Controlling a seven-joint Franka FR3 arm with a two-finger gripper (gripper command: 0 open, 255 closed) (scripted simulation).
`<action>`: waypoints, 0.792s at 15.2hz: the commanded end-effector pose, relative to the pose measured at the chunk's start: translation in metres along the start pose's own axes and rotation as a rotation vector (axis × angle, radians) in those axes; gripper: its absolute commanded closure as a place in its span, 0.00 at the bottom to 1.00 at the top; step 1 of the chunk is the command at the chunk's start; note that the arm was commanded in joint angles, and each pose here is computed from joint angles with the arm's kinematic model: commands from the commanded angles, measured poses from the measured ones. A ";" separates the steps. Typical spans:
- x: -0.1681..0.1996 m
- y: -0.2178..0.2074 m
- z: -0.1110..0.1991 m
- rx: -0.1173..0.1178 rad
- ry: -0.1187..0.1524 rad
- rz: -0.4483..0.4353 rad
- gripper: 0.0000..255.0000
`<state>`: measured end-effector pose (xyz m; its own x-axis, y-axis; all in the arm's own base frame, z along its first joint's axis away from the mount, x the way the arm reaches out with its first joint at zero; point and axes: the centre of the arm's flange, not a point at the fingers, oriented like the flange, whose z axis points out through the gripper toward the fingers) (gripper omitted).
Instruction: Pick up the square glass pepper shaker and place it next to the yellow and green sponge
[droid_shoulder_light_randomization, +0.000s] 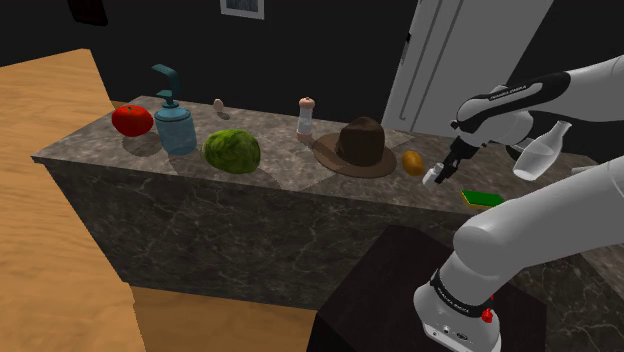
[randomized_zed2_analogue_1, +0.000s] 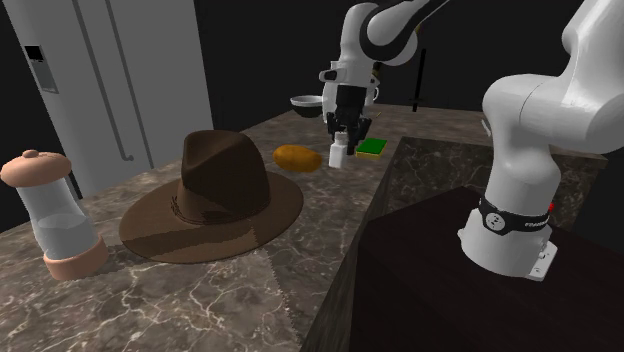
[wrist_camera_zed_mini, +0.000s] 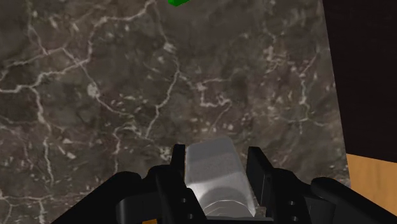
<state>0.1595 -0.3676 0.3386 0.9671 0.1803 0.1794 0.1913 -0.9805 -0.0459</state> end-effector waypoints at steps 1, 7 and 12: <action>0.000 0.000 0.000 0.000 0.000 0.000 1.00; 0.000 0.000 0.000 0.000 0.000 0.000 0.00; 0.000 0.000 -0.026 0.000 0.000 0.000 0.00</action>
<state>0.1574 -0.3688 0.3546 0.9669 0.1805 0.1804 0.1913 -0.9805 -0.0441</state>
